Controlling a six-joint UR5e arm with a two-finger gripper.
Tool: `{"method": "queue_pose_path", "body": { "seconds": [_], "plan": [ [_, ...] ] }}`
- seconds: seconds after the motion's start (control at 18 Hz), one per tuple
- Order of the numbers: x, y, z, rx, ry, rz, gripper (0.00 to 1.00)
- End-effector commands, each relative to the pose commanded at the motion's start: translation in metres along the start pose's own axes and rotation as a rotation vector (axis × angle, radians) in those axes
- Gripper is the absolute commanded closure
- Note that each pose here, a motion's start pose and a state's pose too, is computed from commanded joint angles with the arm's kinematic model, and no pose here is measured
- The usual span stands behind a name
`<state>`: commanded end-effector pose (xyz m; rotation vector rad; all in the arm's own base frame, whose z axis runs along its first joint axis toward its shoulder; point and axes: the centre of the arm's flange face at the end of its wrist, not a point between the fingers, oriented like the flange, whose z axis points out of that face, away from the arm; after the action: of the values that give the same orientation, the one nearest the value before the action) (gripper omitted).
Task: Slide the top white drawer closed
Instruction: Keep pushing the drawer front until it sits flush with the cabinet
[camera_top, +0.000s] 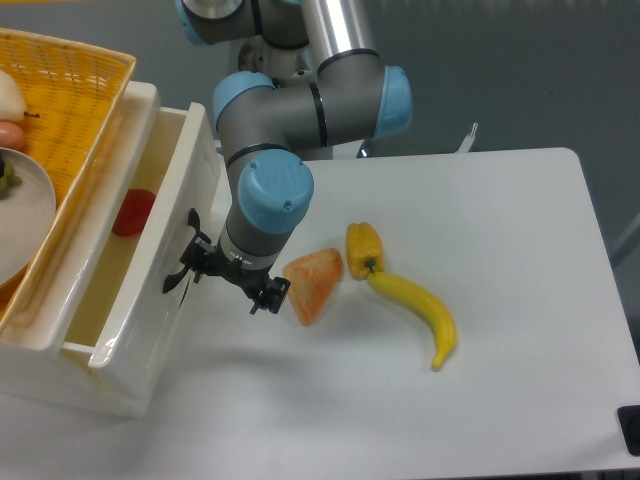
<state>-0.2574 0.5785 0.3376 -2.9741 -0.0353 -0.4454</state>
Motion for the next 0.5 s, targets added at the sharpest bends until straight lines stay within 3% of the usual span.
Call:
{"method": "queue_pose_path", "body": {
  "seconds": [0.5],
  "plan": [
    [0.0056, 0.0007, -0.0042, 0.002, 0.006, 0.002, 0.0]
  ]
}}
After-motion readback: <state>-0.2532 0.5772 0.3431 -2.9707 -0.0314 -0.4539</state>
